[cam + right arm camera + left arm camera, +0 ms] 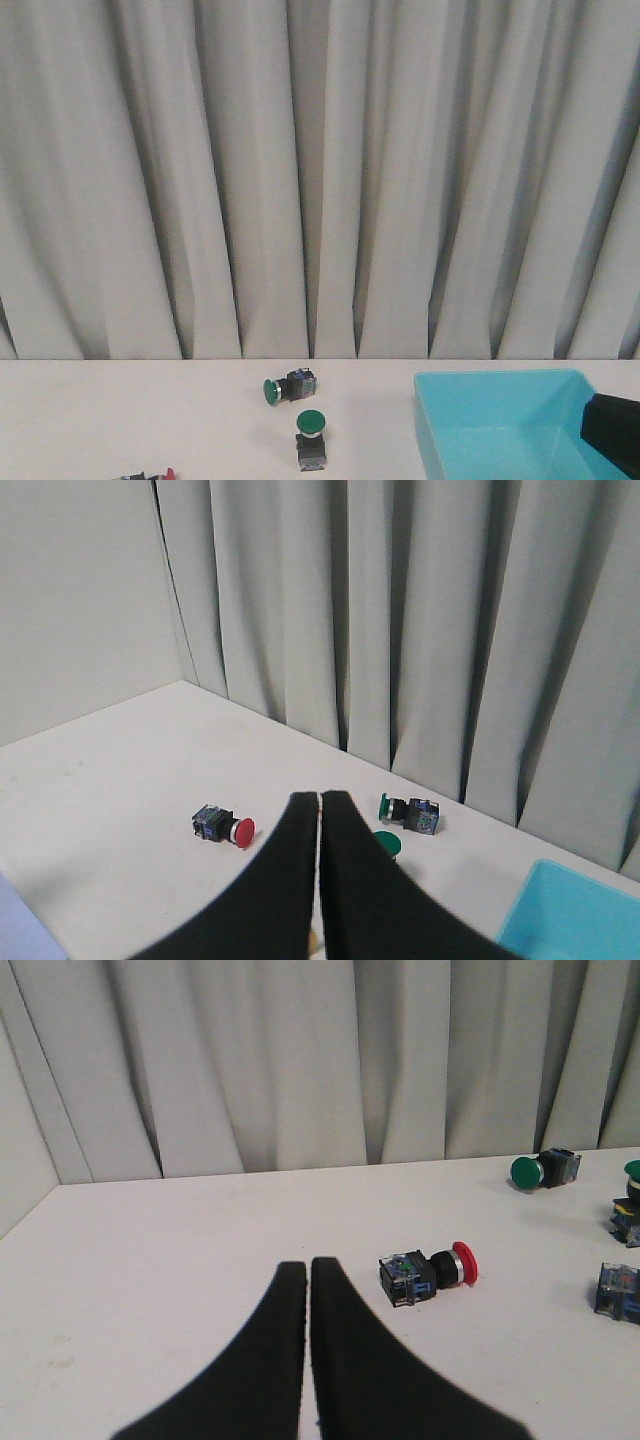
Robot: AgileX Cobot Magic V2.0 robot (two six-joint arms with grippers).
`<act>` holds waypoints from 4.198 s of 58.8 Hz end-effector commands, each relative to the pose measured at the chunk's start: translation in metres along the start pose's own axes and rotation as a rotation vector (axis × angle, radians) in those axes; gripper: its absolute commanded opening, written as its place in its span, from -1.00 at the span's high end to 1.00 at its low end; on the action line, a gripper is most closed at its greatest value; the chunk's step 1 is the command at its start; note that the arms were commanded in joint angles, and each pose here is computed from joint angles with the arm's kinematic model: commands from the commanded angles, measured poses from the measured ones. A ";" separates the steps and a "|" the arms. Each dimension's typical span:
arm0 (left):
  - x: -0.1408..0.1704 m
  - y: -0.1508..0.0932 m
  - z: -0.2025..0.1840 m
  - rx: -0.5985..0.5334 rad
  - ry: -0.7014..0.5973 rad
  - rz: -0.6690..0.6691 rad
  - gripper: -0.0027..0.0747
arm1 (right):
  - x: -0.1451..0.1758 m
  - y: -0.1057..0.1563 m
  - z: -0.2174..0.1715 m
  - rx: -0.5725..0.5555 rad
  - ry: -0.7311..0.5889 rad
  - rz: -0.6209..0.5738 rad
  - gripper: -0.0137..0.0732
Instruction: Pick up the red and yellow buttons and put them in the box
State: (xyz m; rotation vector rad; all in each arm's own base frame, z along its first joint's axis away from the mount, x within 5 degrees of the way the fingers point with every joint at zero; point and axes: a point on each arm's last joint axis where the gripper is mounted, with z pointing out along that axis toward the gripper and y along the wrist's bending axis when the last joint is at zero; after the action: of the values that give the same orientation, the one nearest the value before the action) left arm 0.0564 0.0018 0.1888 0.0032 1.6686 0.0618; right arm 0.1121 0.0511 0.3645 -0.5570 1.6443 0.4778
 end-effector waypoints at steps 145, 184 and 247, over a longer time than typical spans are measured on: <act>-0.001 0.001 0.000 -0.009 -0.082 -0.016 0.95 | 0.066 0.018 -0.034 0.214 0.015 -0.007 0.70; -0.001 0.001 0.000 -0.009 -0.082 -0.016 0.95 | 0.151 -0.008 -0.060 0.724 -0.357 0.077 0.70; -0.001 0.001 0.000 -0.009 -0.082 -0.016 0.95 | 0.152 -0.007 -0.061 0.720 -0.478 0.006 0.70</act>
State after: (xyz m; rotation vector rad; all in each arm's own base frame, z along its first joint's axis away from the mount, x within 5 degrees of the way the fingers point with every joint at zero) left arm 0.0565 0.0019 0.1901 0.0004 1.6535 0.0622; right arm 0.0528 -0.0041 0.2238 0.1056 1.2780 0.0023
